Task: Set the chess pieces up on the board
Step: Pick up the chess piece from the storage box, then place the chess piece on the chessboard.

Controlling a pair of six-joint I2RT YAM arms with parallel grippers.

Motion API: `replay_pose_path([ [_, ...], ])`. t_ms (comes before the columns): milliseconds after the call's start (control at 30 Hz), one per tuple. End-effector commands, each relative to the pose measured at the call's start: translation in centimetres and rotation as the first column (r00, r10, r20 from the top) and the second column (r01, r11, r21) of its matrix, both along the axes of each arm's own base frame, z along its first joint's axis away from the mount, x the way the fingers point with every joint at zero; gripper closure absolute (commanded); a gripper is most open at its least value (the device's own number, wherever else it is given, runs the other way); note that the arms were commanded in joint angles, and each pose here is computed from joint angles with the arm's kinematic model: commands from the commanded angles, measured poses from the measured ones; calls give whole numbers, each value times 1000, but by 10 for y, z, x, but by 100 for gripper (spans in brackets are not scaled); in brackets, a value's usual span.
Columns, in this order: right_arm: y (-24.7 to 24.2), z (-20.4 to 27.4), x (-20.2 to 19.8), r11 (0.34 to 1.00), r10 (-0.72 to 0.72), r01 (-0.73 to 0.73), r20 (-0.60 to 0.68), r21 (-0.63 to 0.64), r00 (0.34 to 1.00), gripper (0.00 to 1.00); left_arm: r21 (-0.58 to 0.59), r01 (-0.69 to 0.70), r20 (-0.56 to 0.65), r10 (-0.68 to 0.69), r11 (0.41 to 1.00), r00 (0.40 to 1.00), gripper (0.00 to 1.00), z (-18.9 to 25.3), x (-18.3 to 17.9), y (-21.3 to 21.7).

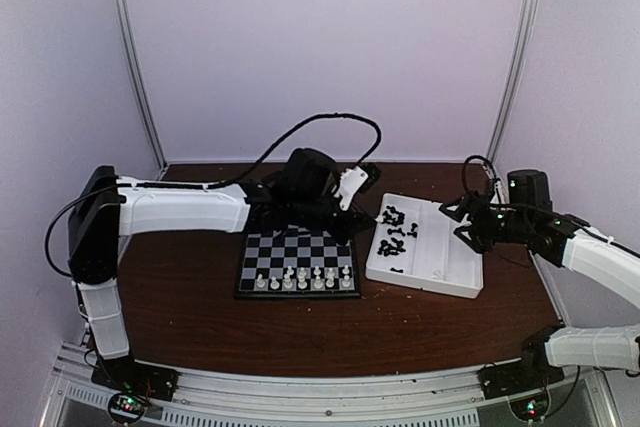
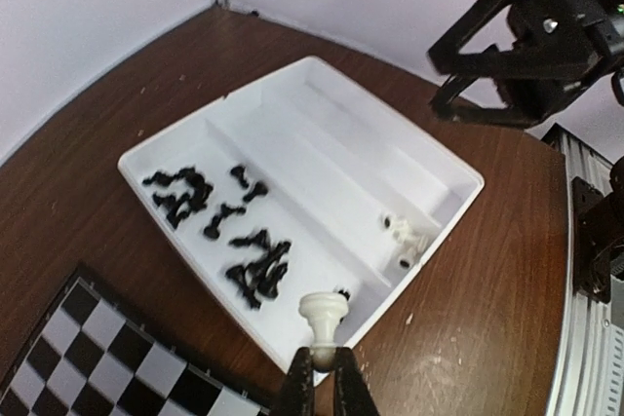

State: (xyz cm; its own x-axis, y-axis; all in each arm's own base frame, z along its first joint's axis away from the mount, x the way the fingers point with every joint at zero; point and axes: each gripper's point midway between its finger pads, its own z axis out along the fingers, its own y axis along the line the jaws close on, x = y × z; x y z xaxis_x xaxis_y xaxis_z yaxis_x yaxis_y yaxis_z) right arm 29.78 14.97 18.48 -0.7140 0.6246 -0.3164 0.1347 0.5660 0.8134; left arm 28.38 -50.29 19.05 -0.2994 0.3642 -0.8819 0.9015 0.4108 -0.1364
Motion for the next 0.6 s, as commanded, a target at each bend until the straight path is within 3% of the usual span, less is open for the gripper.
replay_pose_path([
  [0,-12,1,3,994,4,-1,22,-111,1000,23,141,-91,-158,114,986,981,100,-3,-5,57],
  [267,-9,-11,7,994,26,-27,-2,-104,1000,23,364,-277,-207,367,889,907,100,-8,-18,155],
  [433,-9,-16,4,994,34,-35,-10,-103,999,23,463,-306,-255,456,832,853,100,-14,-28,201],
  [567,-10,-18,1,993,38,-40,-17,-116,999,23,580,-312,-253,530,753,809,100,-24,-31,233],
])
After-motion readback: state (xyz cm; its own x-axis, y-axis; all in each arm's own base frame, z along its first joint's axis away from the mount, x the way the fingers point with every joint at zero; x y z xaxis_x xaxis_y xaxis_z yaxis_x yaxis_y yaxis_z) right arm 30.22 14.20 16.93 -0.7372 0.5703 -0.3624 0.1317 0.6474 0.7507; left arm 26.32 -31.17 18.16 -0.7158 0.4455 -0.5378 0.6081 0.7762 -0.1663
